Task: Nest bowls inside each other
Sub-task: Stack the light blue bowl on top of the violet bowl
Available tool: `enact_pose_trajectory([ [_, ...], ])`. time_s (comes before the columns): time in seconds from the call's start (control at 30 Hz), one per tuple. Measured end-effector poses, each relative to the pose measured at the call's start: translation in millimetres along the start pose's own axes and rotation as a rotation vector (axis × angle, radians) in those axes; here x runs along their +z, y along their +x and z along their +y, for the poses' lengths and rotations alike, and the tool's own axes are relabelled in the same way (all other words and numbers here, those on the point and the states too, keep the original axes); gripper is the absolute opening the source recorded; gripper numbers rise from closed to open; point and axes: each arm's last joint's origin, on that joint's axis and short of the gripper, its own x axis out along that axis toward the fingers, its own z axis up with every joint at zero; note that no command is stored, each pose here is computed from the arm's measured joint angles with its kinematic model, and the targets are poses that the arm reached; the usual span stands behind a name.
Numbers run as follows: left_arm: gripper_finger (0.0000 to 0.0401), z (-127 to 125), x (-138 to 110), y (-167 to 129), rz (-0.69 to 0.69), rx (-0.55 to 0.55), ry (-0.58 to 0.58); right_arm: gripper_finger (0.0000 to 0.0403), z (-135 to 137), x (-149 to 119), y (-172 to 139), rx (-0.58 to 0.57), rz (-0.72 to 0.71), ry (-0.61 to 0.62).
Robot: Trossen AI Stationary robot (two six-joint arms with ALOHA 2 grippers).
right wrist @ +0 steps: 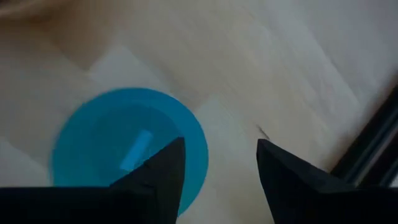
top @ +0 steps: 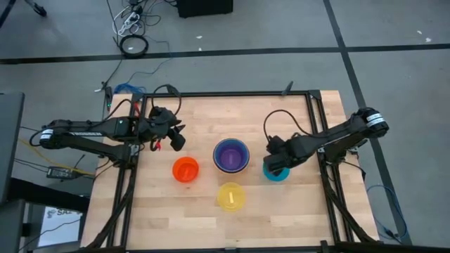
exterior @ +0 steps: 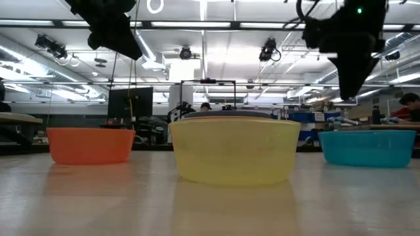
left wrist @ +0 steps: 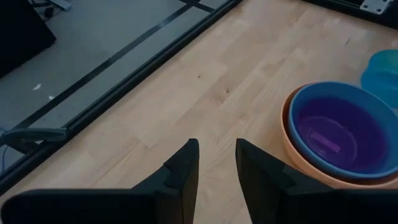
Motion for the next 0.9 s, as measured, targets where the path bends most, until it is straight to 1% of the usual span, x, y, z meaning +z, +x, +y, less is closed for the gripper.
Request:
enact_pose_trajectory([
  [0.13,0.0115,0,0,0,0.000,0.000,0.000,0.0187,0,-8,17,-0.034,0.041,0.023],
  [0.37,0.0115,0,0,0,0.001,-0.003,-0.001,0.0186,2,-17,40,0.002,0.068,0.071],
  [0.57,0.0115,0,0,0,0.000,-0.003,-0.002,0.0186,-1,-25,55,-0.016,0.075,0.104],
  [0.8,0.0115,0,0,0,0.000,-0.003,-0.004,0.0183,1,-33,81,0.060,0.074,0.149],
  [0.9,0.0115,0,0,0,-0.001,-0.003,-0.005,0.0162,-1,-33,87,0.069,0.080,0.161],
])
